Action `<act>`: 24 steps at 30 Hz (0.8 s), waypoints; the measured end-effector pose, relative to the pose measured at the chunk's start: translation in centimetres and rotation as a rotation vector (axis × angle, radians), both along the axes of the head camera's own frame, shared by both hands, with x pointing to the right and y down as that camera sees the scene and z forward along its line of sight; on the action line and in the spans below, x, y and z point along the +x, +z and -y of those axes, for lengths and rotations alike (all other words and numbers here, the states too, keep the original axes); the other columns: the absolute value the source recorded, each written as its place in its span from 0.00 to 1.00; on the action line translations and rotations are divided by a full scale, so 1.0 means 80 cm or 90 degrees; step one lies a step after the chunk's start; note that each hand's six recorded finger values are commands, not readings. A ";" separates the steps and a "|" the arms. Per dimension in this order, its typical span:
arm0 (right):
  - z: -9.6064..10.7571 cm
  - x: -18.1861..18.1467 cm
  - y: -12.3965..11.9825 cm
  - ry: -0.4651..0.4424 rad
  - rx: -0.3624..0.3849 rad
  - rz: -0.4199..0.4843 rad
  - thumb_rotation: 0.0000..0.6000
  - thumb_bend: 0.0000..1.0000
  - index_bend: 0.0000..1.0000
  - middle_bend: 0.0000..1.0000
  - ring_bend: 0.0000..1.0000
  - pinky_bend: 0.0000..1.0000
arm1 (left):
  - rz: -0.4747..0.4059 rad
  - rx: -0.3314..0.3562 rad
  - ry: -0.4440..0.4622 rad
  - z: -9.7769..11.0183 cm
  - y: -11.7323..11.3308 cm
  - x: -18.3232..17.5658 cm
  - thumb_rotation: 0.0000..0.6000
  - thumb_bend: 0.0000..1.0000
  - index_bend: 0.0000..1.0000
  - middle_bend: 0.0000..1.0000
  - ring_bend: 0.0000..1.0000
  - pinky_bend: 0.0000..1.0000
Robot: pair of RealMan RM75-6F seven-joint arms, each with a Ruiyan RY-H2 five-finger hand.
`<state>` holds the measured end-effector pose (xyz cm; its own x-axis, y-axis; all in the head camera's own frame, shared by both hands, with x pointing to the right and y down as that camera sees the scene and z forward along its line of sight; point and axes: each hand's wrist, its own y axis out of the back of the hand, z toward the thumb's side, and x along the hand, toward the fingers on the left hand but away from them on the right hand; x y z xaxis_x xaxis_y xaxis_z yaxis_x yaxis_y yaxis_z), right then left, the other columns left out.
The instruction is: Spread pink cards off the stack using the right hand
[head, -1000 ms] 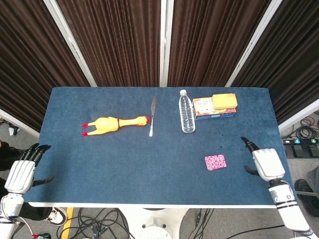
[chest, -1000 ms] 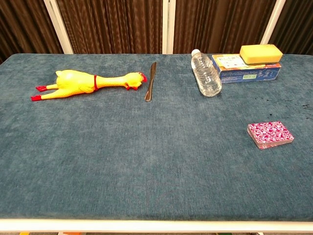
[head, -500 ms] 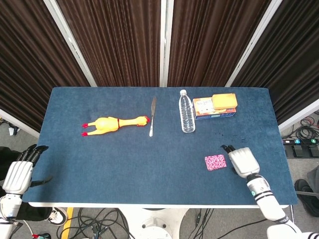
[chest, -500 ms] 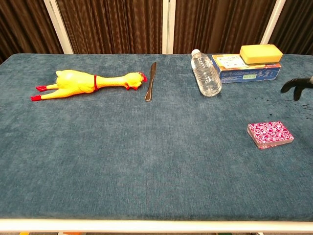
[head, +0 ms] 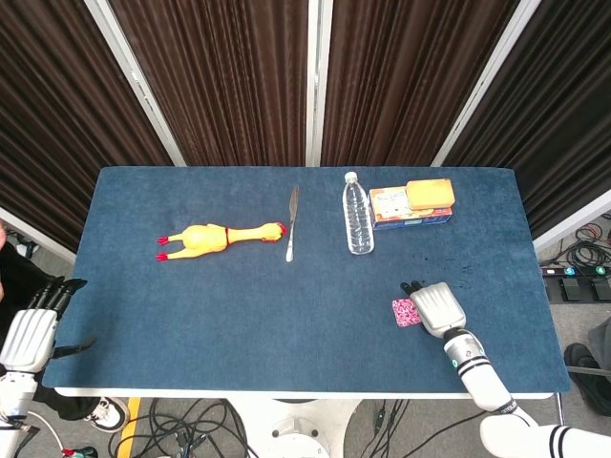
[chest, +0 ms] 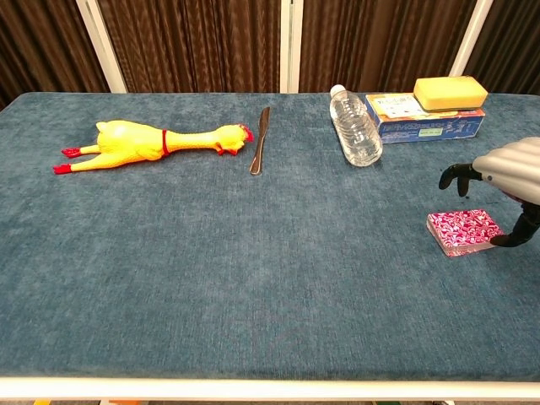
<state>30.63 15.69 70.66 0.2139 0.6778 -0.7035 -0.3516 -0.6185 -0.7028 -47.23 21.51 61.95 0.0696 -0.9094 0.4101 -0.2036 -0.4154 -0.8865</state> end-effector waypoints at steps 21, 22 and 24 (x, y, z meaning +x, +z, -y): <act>-0.001 0.003 0.012 0.015 0.002 0.016 1.00 0.09 0.28 0.33 0.83 0.92 | -0.002 -0.003 -0.001 -0.001 0.003 -0.002 1.00 0.03 0.16 0.16 0.06 0.18; -0.001 0.003 0.012 0.016 0.001 0.016 1.00 0.09 0.28 0.33 0.83 0.92 | -0.002 -0.004 -0.001 -0.001 0.003 -0.002 1.00 0.03 0.16 0.16 0.06 0.18; -0.002 0.003 0.013 0.016 -0.001 0.017 1.00 0.09 0.28 0.33 0.83 0.92 | -0.002 -0.004 -0.001 -0.001 0.003 -0.001 1.00 0.03 0.16 0.15 0.06 0.18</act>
